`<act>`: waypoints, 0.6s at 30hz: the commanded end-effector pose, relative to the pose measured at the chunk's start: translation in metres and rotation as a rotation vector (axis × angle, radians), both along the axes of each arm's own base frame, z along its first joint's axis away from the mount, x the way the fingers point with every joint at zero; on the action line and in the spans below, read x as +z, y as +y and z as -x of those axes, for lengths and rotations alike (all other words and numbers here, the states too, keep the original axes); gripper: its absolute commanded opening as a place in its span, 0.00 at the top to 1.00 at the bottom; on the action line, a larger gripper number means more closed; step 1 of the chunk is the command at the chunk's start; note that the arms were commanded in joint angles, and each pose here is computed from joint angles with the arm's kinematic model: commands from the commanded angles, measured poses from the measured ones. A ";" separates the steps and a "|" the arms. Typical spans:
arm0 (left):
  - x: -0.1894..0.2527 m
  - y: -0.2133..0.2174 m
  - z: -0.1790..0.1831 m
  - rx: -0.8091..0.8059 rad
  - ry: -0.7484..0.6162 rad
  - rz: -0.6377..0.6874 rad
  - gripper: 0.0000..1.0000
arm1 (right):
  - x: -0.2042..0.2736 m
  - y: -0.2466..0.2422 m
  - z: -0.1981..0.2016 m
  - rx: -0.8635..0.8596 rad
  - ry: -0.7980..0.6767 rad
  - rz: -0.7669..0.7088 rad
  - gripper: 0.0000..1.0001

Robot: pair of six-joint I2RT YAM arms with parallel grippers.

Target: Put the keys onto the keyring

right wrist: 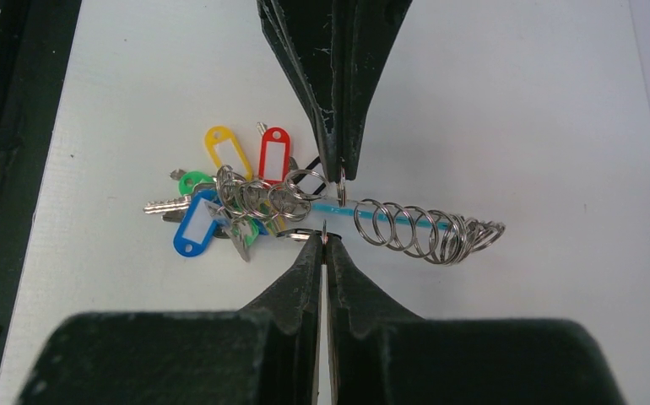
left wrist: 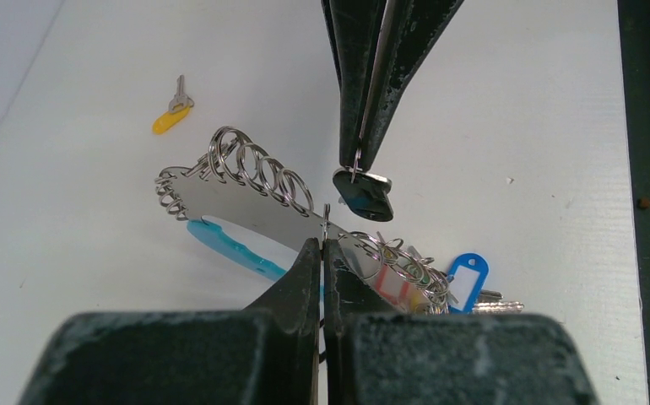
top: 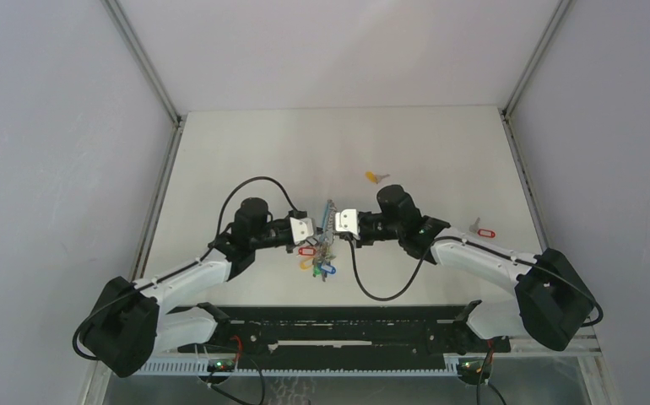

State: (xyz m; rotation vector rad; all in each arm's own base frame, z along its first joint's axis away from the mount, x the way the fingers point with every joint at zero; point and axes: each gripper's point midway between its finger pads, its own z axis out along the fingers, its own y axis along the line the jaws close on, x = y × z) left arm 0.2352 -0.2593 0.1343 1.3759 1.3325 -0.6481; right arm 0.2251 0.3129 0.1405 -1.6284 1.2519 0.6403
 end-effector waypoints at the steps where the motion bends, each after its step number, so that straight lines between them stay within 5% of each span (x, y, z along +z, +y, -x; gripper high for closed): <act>1: 0.032 -0.009 -0.002 -0.044 -0.107 0.048 1.00 | 0.023 0.010 -0.008 0.007 -0.089 -0.029 1.00; 18: 0.035 -0.011 0.004 -0.073 -0.119 0.055 1.00 | 0.027 0.015 -0.012 0.007 -0.135 -0.015 1.00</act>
